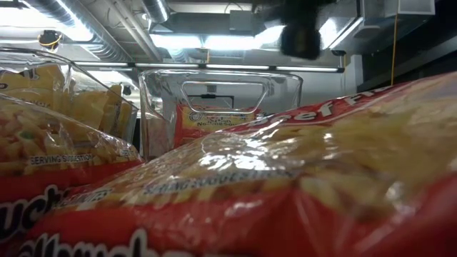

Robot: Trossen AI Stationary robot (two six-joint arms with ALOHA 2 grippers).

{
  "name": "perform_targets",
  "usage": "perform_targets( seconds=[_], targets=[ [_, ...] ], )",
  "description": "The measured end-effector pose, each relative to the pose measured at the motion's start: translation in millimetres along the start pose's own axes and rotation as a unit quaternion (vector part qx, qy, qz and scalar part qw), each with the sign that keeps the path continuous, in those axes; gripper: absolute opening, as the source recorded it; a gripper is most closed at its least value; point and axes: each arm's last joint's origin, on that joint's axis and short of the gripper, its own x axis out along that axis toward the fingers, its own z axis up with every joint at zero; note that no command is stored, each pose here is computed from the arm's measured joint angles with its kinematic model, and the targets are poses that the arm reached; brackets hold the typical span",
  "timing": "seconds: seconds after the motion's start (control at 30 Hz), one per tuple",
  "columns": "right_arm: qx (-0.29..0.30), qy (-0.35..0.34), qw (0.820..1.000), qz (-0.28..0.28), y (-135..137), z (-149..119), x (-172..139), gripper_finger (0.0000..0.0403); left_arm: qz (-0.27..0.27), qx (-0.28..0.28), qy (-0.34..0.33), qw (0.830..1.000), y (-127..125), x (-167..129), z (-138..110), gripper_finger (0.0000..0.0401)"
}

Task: Sort Maruchan noodles
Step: Put the red noodle pack into the middle transparent bin

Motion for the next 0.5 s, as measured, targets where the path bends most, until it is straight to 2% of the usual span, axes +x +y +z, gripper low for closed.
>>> perform_targets(
  seconds=[0.07, 0.13, 0.3, 0.5],
  targets=[
    [0.008, 0.048, 0.999, -0.001, 12.3, -20.0, 8.4, 0.0116, 0.0, 0.0, 0.0, 1.0, 0.0, 0.0, 0.1, 0.005],
    [0.019, 0.068, 0.997, -0.029, 23.3, -39.5, 15.2, 0.0113, 0.0, 0.0, 0.0, 1.0, 0.0, 0.0, 0.0, 0.005],
    [0.067, 0.009, 0.987, -0.145, 40.4, -80.9, 39.3, 0.0111, 0.0, 0.0, 0.0, 1.0, 0.0, 0.0, 0.0, 0.005],
    [0.13, 0.018, 0.973, -0.189, 40.0, -126.4, 87.2, 0.0111, -0.001, -0.001, -0.002, 1.0, -0.3, -0.1, 0.3, 0.005]
  ],
)
